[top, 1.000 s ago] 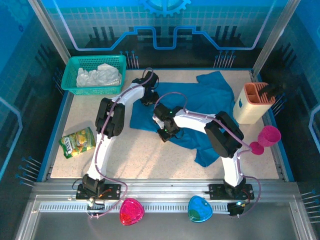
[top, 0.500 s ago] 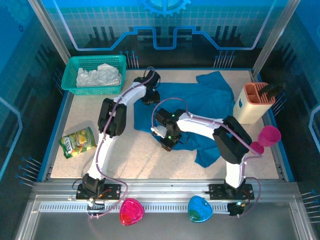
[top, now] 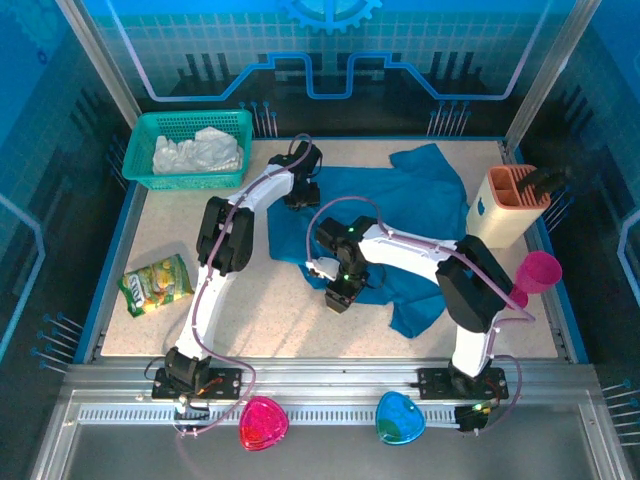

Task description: Fold and stack the t-shirts

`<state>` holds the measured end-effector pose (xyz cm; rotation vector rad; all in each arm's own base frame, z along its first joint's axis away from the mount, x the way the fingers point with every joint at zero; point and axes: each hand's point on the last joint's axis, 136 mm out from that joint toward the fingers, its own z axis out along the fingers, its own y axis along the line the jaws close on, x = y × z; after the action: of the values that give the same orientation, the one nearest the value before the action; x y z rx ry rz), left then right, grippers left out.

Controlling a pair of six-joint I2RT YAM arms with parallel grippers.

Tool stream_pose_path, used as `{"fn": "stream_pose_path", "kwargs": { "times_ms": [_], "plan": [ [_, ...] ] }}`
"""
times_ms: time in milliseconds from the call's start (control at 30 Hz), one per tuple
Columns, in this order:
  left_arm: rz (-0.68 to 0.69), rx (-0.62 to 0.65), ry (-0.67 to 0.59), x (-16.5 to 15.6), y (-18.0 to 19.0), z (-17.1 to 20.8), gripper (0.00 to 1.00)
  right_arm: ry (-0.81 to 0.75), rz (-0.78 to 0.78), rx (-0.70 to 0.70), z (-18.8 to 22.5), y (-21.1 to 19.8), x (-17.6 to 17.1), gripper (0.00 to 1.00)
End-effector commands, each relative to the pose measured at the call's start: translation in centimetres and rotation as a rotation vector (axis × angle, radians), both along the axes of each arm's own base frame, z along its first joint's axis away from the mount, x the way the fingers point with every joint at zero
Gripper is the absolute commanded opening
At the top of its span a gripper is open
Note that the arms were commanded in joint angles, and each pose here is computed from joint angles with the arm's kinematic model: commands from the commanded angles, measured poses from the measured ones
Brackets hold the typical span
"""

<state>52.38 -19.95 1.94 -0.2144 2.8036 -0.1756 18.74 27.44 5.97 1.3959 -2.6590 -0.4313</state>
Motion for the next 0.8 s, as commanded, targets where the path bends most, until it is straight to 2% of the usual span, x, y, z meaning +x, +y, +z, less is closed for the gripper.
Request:
{"fn": "stream_pose_path", "kwargs": {
  "times_ms": [0, 233, 367, 533, 767],
  "plan": [
    [-0.025, 0.070, 0.099, -2.4, 1.3, -2.1, 0.41, -0.050, 0.019, -0.015, 1.6, 0.5, 0.3, 0.44],
    [-0.072, 0.044, -0.006, -2.1, 0.0, 4.3, 0.49, -0.164, 0.095, 0.004, 2.0, 3.6, 1.7, 0.43],
    [-0.073, 0.064, -0.032, -2.0, 0.4, 6.1, 0.52, -0.180, 0.088, 0.017, 0.5, 5.7, 2.9, 0.39],
    [-0.072, 0.093, -0.022, -2.1, 0.9, 5.4, 0.52, -0.199, 0.034, 0.043, -1.1, 8.0, 4.6, 0.35],
    [-0.065, 0.118, 0.003, -1.6, 1.2, 2.1, 0.51, -0.245, -0.068, 0.020, -2.7, 9.2, 6.8, 0.34]
  ]
}}
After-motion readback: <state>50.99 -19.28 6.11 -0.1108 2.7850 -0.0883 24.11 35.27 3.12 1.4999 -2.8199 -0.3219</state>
